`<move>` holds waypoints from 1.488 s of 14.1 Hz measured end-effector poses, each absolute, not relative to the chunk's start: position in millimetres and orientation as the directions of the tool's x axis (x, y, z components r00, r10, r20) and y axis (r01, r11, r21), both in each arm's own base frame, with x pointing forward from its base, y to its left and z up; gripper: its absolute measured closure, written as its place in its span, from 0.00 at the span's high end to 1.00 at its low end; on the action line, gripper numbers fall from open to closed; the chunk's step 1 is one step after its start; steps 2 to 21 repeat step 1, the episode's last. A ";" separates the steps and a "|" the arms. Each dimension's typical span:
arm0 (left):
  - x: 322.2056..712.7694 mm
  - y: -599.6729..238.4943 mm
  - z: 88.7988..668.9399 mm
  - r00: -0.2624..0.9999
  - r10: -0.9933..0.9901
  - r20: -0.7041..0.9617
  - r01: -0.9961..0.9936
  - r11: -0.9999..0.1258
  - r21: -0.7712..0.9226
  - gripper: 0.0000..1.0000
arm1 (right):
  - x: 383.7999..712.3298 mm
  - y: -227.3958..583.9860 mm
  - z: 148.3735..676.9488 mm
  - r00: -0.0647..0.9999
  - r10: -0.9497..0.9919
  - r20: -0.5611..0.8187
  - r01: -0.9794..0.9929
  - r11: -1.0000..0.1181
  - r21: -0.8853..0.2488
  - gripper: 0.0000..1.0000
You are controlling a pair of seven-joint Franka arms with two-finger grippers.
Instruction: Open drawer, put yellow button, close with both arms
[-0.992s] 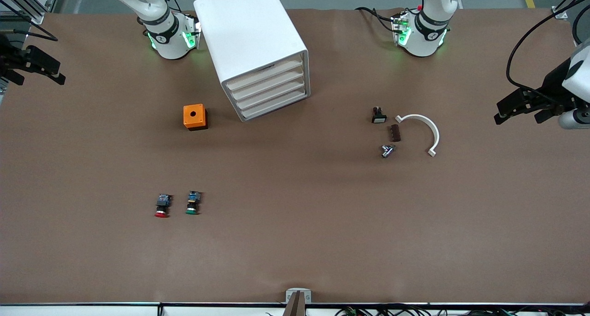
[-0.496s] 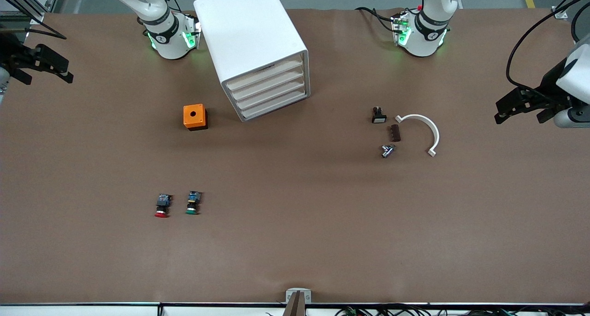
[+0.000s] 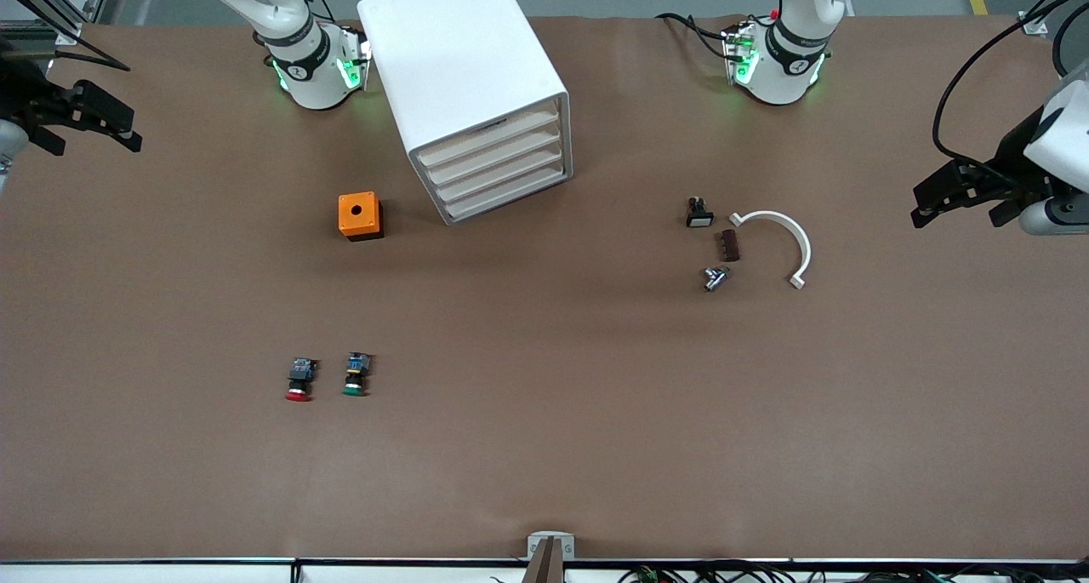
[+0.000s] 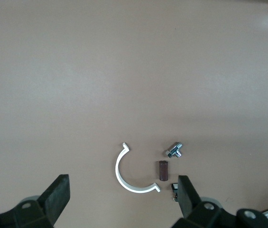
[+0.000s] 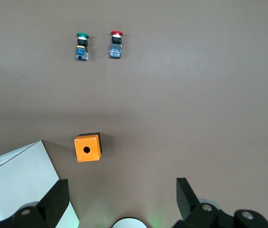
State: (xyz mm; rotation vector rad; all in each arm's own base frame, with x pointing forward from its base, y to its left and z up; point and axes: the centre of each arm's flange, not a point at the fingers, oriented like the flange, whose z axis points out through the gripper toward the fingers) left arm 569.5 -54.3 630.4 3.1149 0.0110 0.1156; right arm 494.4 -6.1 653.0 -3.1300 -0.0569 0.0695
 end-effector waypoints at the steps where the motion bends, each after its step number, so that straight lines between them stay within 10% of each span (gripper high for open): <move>1: 569.5 -54.1 630.4 0.997 0.008 0.074 0.006 -1.000 0.025 1.00 | 494.4 -6.1 653.0 0.998 0.037 -0.044 0.036 -0.999 -0.011 1.00; 21: 569.5 -54.1 630.4 0.997 0.008 0.074 0.006 -1.000 0.025 1.00 | 494.4 -6.1 653.0 0.998 0.037 -0.044 0.036 -0.999 -0.011 1.00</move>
